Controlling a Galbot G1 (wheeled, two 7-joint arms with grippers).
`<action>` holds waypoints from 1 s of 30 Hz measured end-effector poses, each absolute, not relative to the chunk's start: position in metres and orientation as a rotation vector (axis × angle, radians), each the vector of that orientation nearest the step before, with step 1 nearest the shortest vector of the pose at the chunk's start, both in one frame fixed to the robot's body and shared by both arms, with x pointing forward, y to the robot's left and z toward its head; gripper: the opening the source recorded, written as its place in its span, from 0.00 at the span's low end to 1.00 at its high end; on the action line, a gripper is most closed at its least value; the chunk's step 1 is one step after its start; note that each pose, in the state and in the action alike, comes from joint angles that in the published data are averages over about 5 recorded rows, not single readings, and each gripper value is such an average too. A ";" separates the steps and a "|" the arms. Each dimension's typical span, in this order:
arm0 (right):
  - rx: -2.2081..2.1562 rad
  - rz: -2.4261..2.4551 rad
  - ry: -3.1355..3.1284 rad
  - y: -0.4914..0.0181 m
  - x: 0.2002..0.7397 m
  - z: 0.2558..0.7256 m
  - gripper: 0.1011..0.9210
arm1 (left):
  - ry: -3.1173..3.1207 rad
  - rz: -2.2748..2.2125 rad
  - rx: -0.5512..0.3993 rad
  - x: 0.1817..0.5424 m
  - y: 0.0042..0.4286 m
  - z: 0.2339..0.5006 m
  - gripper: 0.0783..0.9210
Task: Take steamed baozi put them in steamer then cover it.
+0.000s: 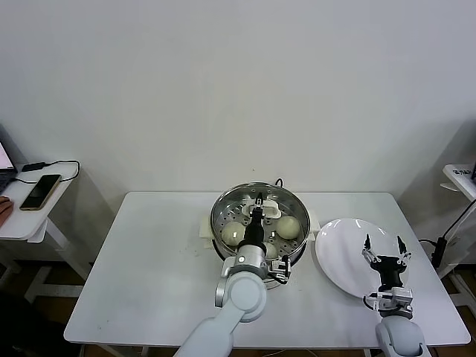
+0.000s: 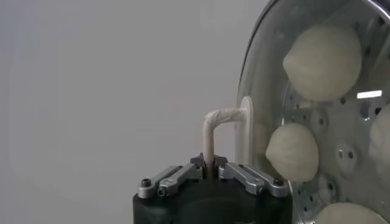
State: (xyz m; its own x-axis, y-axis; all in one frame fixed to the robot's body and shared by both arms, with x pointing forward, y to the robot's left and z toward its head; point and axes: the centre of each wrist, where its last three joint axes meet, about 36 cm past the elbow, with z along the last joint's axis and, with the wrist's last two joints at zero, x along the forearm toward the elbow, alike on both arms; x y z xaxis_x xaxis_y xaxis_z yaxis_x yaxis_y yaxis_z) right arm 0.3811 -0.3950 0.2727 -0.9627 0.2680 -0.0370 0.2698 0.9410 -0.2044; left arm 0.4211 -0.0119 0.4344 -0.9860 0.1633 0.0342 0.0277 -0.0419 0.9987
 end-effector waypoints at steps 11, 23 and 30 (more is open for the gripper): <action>0.428 -0.325 3.084 -0.394 0.381 0.273 0.88 | 2.123 2.191 0.222 0.423 -0.011 0.433 0.23; 0.424 -0.326 3.079 -0.394 0.382 0.272 0.88 | 2.152 2.149 0.206 0.422 -0.009 0.436 0.64; 0.415 -0.318 3.074 -0.390 0.386 0.271 0.88 | 2.180 2.113 0.221 0.413 -0.004 0.439 0.73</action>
